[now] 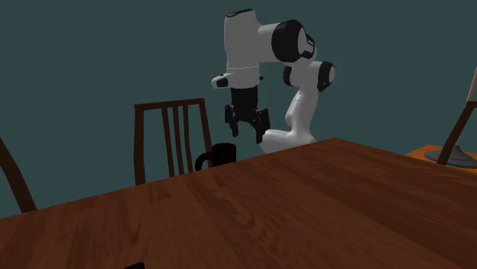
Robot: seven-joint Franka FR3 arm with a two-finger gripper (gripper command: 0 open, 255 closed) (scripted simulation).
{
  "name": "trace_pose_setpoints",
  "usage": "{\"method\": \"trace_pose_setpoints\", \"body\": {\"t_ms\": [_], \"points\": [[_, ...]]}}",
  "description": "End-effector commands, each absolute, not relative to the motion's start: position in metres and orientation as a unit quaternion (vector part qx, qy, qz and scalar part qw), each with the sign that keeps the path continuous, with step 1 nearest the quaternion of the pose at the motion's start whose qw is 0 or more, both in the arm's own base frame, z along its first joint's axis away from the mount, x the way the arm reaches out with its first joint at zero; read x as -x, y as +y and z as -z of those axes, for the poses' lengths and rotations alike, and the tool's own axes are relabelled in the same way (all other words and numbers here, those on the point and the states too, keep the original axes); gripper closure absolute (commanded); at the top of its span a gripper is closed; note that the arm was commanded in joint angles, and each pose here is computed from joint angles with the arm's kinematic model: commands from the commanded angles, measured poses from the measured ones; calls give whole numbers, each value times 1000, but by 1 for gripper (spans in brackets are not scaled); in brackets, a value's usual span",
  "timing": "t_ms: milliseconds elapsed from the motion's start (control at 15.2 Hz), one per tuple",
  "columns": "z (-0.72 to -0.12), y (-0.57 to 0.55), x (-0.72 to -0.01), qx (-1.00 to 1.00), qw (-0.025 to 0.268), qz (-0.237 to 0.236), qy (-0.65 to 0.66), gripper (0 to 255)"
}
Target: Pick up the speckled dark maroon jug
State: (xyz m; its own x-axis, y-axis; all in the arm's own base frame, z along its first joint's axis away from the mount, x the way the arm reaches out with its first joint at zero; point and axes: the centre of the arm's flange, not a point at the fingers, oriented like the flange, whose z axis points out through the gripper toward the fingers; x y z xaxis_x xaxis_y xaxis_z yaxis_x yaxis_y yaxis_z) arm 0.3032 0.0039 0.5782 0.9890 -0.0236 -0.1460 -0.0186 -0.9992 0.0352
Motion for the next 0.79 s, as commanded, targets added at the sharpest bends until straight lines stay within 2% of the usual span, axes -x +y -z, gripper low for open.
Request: {"method": "trace_pose_setpoints", "body": {"t_ms": [0,726], "points": [[-578,4,-303,-997,17,73,-11,0],[-533,-121,-341,-993,-21,-12,-116,0]]}}
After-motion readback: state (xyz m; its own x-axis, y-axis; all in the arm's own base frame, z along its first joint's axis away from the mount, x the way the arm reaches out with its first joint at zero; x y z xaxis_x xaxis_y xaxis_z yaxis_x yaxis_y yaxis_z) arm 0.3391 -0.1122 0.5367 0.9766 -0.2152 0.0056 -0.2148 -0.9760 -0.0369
